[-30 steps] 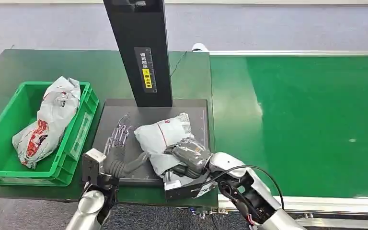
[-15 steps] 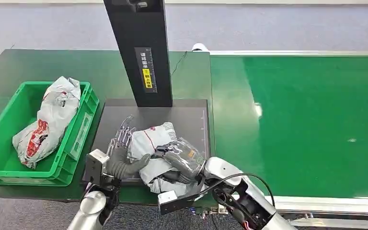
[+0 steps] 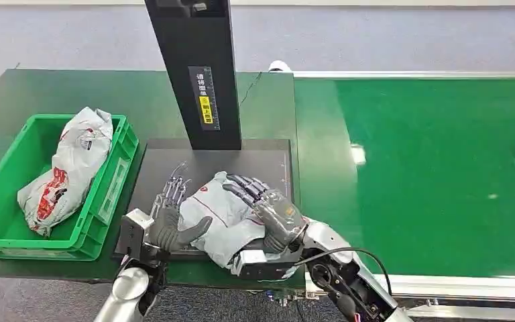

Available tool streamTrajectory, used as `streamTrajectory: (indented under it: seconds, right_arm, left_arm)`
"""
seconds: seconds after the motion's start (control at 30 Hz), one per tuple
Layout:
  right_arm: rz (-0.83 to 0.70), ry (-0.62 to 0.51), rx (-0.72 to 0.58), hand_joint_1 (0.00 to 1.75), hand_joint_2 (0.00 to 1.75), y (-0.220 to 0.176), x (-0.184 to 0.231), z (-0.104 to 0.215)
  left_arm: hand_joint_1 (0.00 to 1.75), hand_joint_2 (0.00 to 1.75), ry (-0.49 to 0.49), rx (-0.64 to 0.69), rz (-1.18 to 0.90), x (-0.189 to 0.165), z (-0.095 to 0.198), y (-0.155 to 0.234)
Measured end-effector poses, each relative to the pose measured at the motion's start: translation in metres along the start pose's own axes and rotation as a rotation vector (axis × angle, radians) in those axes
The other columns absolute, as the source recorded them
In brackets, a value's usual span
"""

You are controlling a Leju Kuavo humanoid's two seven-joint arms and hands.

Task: Moved the parcel from conveyor to table for the left to box.

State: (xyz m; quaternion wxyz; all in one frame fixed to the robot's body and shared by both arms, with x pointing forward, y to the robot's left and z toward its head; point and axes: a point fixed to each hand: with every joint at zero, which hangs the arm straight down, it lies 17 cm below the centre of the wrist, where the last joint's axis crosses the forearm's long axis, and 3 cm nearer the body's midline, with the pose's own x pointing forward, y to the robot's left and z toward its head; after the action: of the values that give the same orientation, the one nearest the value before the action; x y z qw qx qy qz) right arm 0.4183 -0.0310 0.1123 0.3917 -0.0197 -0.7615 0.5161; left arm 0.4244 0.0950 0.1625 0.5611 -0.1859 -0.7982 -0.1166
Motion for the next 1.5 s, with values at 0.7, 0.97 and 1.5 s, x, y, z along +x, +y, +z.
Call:
streamTrajectory:
  seconds: [0.7,0.97,1.5]
  right_arm:
    - [-0.557,0.034,-0.182,0.00,1.75,-0.028,-0.008,0.029]
    - [-0.591,0.059,-0.200,0.00,1.75,-0.017,-0.011,0.038]
    - [-0.603,0.072,-0.209,0.00,1.75,-0.013,-0.013,0.044]
  left_arm:
    - [0.00,1.75,0.201,-0.497,-0.478,-0.075,0.058,-0.078]
    - [0.00,1.75,0.318,-0.573,-0.616,-0.110,0.071,-0.070]
    - [0.07,1.75,0.329,-0.577,-0.626,-0.114,0.070,-0.067]
